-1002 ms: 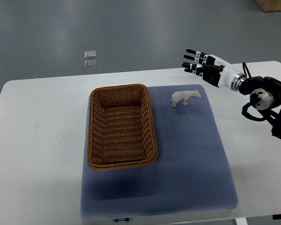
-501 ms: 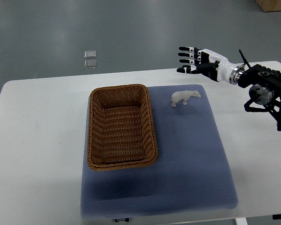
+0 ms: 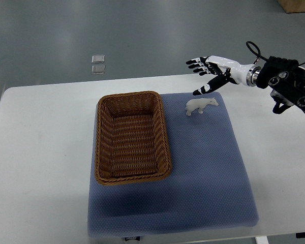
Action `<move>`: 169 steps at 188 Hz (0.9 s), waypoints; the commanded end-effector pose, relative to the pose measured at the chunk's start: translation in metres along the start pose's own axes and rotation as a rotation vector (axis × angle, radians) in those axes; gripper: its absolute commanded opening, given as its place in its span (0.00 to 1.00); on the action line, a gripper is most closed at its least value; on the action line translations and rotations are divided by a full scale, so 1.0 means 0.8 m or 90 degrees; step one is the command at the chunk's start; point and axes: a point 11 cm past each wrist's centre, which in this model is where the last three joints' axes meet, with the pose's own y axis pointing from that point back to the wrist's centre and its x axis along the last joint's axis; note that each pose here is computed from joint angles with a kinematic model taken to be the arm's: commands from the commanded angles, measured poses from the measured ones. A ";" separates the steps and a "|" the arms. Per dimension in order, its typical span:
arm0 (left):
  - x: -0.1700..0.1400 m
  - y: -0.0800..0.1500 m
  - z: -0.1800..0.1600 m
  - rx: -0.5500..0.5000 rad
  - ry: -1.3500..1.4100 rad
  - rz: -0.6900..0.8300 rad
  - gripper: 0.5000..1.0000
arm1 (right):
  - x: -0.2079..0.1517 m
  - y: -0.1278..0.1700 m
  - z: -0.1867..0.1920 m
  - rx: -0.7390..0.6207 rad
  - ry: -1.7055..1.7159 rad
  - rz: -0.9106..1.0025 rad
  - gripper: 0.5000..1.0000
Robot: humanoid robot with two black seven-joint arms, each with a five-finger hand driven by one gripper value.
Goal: Place white bear in brown basket with right hand
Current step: 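Move the right hand over the white bear and lower it, then close the right hand fingers around the white bear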
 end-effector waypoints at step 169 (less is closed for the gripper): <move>0.000 0.000 0.000 0.000 0.000 0.000 1.00 | -0.052 -0.030 0.022 -0.082 0.249 -0.034 0.83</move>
